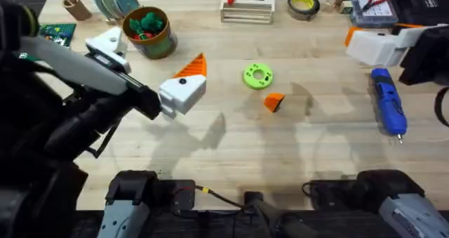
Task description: Pick up the gripper from the table and insert it into the empty holder that is missing its gripper. Then pick up a screw, insert it into the mounting hole, and use the screwdriver to tighten it. Finally, clean up the table by picking up the vegetable and placing it into the bucket.
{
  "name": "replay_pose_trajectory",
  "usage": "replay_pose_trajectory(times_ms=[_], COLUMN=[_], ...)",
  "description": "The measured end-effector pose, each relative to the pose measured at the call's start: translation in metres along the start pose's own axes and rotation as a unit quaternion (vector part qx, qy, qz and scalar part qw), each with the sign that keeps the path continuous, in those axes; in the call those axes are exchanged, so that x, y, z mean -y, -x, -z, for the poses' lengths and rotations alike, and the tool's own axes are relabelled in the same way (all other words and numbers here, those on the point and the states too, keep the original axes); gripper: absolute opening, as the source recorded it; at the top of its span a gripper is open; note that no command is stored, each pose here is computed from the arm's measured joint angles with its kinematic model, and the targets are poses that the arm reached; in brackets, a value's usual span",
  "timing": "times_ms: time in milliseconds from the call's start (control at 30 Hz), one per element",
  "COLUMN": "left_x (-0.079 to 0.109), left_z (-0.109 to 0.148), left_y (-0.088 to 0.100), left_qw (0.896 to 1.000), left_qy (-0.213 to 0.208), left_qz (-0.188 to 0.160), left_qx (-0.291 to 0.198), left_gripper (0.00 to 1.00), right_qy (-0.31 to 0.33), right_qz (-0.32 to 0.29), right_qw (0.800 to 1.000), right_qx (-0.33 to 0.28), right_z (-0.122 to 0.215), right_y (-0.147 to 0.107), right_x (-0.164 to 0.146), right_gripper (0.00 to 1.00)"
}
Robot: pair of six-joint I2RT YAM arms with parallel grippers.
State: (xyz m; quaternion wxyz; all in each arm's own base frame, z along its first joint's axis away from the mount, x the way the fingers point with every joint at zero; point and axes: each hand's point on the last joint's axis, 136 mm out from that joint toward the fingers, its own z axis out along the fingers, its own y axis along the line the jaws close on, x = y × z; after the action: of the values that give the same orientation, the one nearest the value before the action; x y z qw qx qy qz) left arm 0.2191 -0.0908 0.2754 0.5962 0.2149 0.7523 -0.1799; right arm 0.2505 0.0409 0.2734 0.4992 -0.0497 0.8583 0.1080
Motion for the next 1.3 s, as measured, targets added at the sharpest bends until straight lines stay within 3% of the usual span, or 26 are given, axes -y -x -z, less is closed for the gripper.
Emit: replay_pose_trajectory(times_ms=[333, 600, 867, 1300], left_x=[-0.001, -0.006, -0.007, -0.002], left_z=[0.031, 0.029, 0.024, 0.008], left_y=[0.020, 0.002, -0.010, -0.023], left_qw=[0.995, 0.991, 0.980, 0.977], left_qy=[0.059, 0.077, 0.084, 0.060], left_qz=[-0.041, -0.055, -0.089, -0.101], left_qx=[0.065, 0.092, 0.156, 0.177], left_gripper=[0.993, 0.993, 0.993, 0.993], right_qy=[0.000, 0.000, 0.000, 0.000], right_qz=[0.000, 0.000, 0.000, 0.000], right_qw=[1.000, 1.000, 1.000, 1.000], right_qx=[0.000, 0.000, 0.000, 0.000], right_z=[0.000, 0.000, 0.000, 0.000], right_y=[0.000, 0.000, 0.000, 0.000], right_x=[0.000, 0.000, 0.000, 0.000], right_gripper=[0.991, 0.991, 0.991, 0.991])
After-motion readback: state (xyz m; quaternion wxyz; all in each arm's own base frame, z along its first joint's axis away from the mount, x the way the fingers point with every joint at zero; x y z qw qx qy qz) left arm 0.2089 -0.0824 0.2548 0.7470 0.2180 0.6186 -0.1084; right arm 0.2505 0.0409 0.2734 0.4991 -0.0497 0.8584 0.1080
